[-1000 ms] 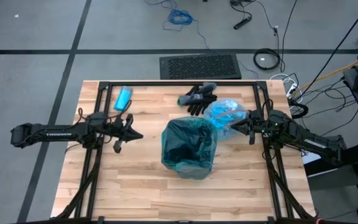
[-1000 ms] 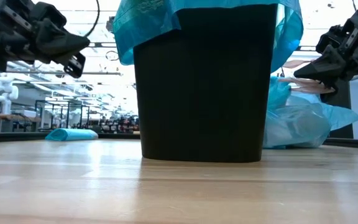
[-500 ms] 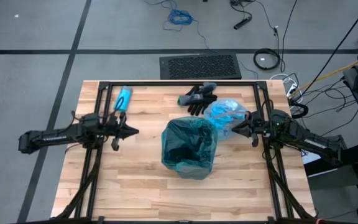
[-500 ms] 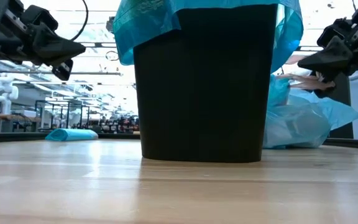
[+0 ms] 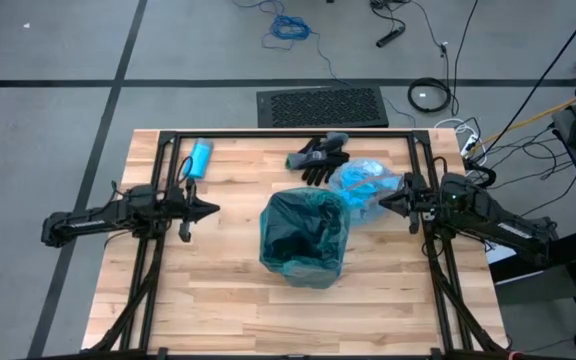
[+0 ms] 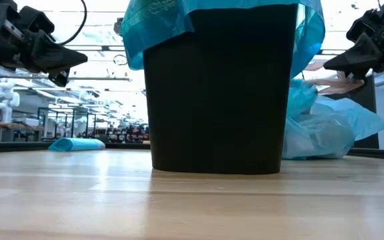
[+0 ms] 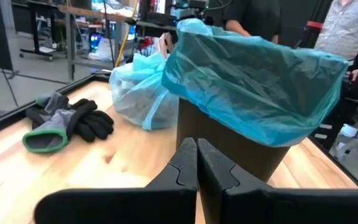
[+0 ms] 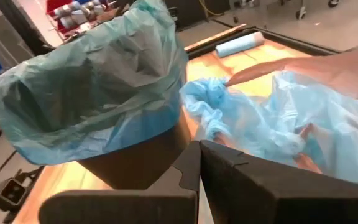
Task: Place trash/remove bag and relplace
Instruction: Return To Home Position
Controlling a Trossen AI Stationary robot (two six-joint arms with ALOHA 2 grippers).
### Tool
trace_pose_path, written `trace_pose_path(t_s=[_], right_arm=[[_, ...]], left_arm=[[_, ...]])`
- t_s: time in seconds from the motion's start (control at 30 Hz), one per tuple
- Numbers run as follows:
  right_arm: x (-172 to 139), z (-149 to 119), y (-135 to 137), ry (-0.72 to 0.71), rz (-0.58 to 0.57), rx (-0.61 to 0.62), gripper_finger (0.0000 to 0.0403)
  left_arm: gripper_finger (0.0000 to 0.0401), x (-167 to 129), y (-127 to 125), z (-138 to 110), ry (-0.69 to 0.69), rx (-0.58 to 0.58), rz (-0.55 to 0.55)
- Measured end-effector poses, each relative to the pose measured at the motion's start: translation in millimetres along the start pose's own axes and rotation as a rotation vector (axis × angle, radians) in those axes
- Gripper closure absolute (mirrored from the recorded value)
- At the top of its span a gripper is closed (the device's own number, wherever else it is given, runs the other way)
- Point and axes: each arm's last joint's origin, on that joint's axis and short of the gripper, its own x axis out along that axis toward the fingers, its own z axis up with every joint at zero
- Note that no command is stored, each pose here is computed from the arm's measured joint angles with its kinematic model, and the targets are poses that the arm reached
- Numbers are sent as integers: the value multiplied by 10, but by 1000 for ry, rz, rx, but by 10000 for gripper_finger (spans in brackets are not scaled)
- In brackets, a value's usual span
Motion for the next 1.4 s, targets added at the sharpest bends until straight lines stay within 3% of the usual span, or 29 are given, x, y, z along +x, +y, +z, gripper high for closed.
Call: trace_pose_path(t_s=[0.17,0.37,0.57,0.83,1.1,1.23,1.4], right_arm=[[0,1,-2,-3,-8,-6,403],[114,-31,-68,-136,-37,-28,403],[257,-165,-143,-233,5,-10,403],[271,-180,-124,-215,26,-64,403],[305,-201,-140,-174,16,-44,403],[321,-213,-147,-155,14,-2,403],[323,-214,-148,-152,18,50,403]], left_arm=[[399,0,3,-2,1,1,8],[399,0,4,-2,1,-2,11],[399,0,4,-2,1,1,13],[399,-3,4,-2,19,48,15],[399,-67,-10,-47,201,-14,0],[399,-72,-12,-52,214,-93,4],[399,-72,-12,-52,214,-91,3]])
